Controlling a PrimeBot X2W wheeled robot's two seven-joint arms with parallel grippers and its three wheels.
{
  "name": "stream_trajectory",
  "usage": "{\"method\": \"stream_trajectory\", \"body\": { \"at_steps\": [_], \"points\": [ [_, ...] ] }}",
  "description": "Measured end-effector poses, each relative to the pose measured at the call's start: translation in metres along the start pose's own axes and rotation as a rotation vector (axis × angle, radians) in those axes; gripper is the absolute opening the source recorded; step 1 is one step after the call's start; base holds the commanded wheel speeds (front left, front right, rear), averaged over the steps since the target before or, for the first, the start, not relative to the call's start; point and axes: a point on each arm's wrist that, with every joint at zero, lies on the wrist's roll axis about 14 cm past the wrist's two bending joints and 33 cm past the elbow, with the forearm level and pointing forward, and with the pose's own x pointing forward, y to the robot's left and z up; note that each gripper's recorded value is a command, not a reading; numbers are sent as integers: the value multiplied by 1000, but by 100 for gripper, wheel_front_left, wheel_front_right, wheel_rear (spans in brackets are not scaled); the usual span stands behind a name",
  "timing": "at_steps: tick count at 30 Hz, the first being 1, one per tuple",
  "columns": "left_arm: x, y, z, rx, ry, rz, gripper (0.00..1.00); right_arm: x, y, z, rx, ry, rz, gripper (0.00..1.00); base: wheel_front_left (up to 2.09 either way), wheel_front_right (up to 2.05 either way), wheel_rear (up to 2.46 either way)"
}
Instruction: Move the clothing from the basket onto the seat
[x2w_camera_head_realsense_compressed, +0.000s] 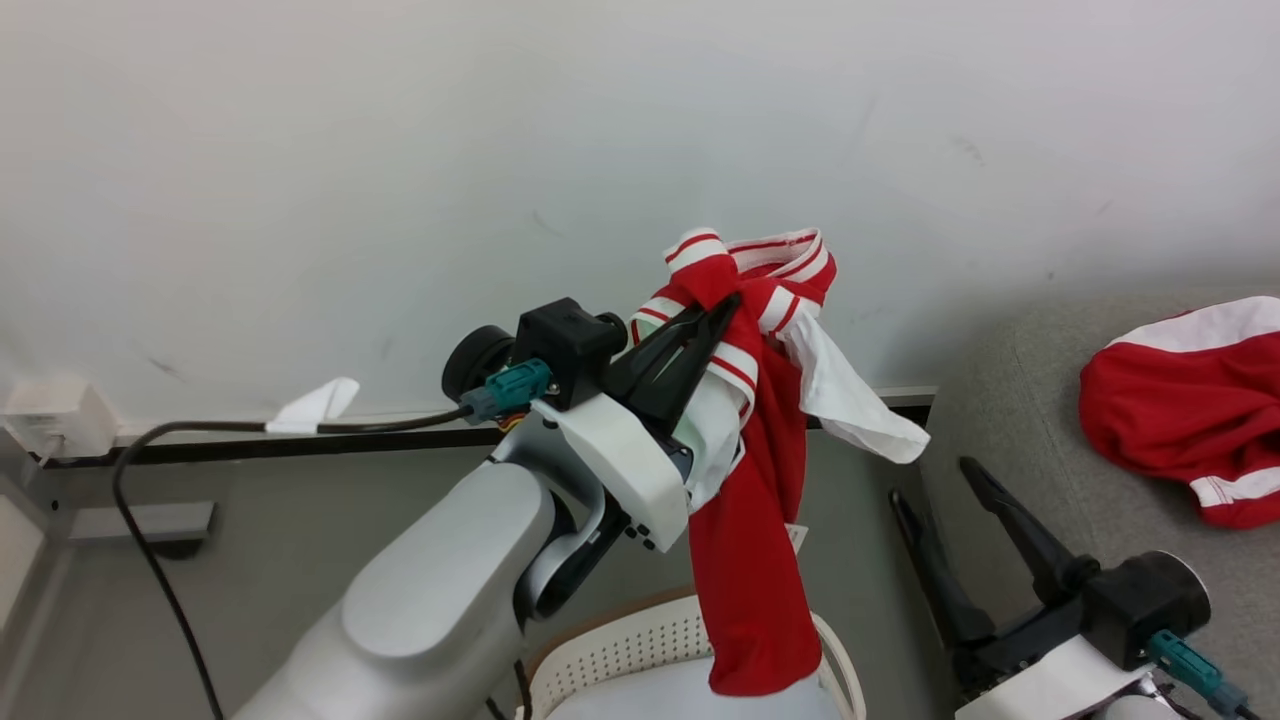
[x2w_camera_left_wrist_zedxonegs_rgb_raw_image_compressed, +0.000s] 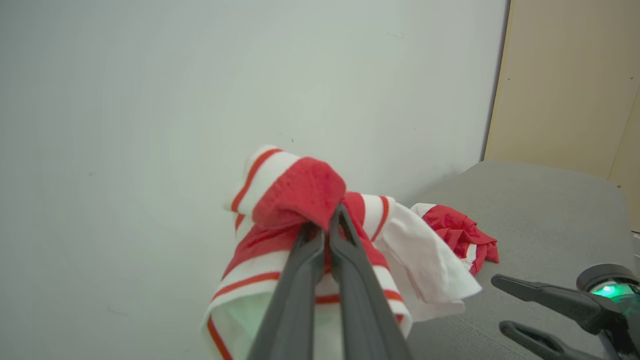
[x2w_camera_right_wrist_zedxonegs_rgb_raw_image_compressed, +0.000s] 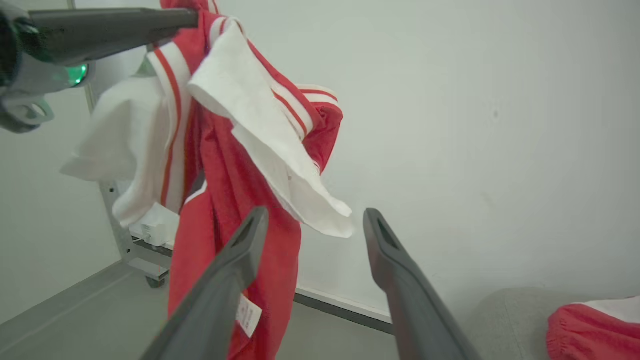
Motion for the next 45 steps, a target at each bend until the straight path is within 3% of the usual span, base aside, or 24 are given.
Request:
{"method": "stream_trajectory", "body": {
  "at_steps": [10, 23, 24, 25, 26, 33, 44, 45],
  "points": [
    [-9, -4, -2, -8, 15, -4, 0, 30, 36, 0, -98, 24, 179, 100, 0, 0, 0],
    [-29, -26, -11, -16, 67, -40, 0, 66, 96, -27, -61, 116, 355, 100, 0, 0, 0],
    [-31, -27, -12, -18, 70, -41, 0, 66, 102, -30, -58, 129, 372, 94, 0, 0, 0],
    [-32, -29, -12, -19, 74, -42, 0, 66, 104, -35, -59, 145, 380, 35, 0, 0, 0],
    [-34, -30, -12, -22, 78, -43, 0, 67, 106, -37, -59, 155, 386, 0, 0, 0, 0],
    [-41, -27, -12, -22, 85, -22, 0, 77, 104, -32, -34, 153, 373, 0, 0, 0, 0],
    [-42, -19, -28, -38, 115, 6, 0, 73, 57, -25, -10, 124, 232, 0, 0, 0, 0],
    [-42, -20, -30, -45, 117, 4, 24, 72, 52, -26, -9, 124, 218, 0, 0, 0, 0]
  ]
}}
